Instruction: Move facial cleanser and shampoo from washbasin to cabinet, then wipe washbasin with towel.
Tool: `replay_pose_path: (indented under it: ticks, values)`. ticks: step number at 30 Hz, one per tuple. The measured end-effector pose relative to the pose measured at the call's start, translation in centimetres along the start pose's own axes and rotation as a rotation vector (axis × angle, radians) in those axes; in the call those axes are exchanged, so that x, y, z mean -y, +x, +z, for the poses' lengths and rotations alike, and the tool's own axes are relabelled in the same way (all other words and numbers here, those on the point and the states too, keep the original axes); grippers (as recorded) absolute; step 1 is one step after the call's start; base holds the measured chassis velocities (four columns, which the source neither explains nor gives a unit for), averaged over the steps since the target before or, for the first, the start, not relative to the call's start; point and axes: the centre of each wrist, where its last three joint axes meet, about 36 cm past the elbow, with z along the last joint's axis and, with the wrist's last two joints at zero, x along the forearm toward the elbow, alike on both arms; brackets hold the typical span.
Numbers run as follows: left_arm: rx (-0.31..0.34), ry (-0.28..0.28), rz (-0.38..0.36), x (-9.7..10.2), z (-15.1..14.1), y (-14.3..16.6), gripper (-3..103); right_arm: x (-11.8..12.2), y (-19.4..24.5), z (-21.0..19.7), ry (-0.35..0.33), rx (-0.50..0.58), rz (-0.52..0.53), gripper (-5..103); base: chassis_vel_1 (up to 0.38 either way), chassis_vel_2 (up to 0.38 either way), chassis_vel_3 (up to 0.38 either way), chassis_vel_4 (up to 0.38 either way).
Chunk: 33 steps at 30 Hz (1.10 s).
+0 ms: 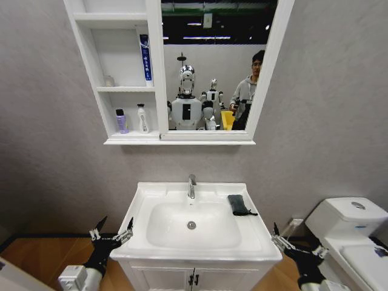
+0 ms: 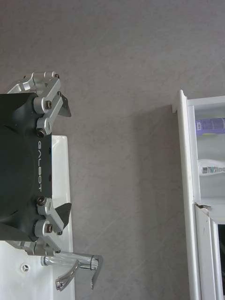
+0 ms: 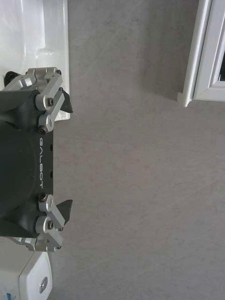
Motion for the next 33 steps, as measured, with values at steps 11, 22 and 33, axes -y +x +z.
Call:
replay_pose_path:
  ticks: [11, 22, 33]
  values:
    - [0.0, 0.0, 0.0, 0.0, 0.0, 0.0, 100, -0.3, -1.8, 1.8, -0.04, 0.049, -0.194, 100, 0.0, 0.0, 0.0, 0.0]
    - [0.0, 0.0, 0.0, 0.0, 0.0, 0.0, 100, -0.5, -0.9, 0.9, -0.078, 0.1, -0.338, 100, 0.0, 0.0, 0.0, 0.0]
    - [0.0, 0.0, 0.0, 0.0, 0.0, 0.0, 100, -0.2, -0.9, 1.0, -0.029, 0.064, -0.311, 100, 0.0, 0.0, 0.0, 0.0]
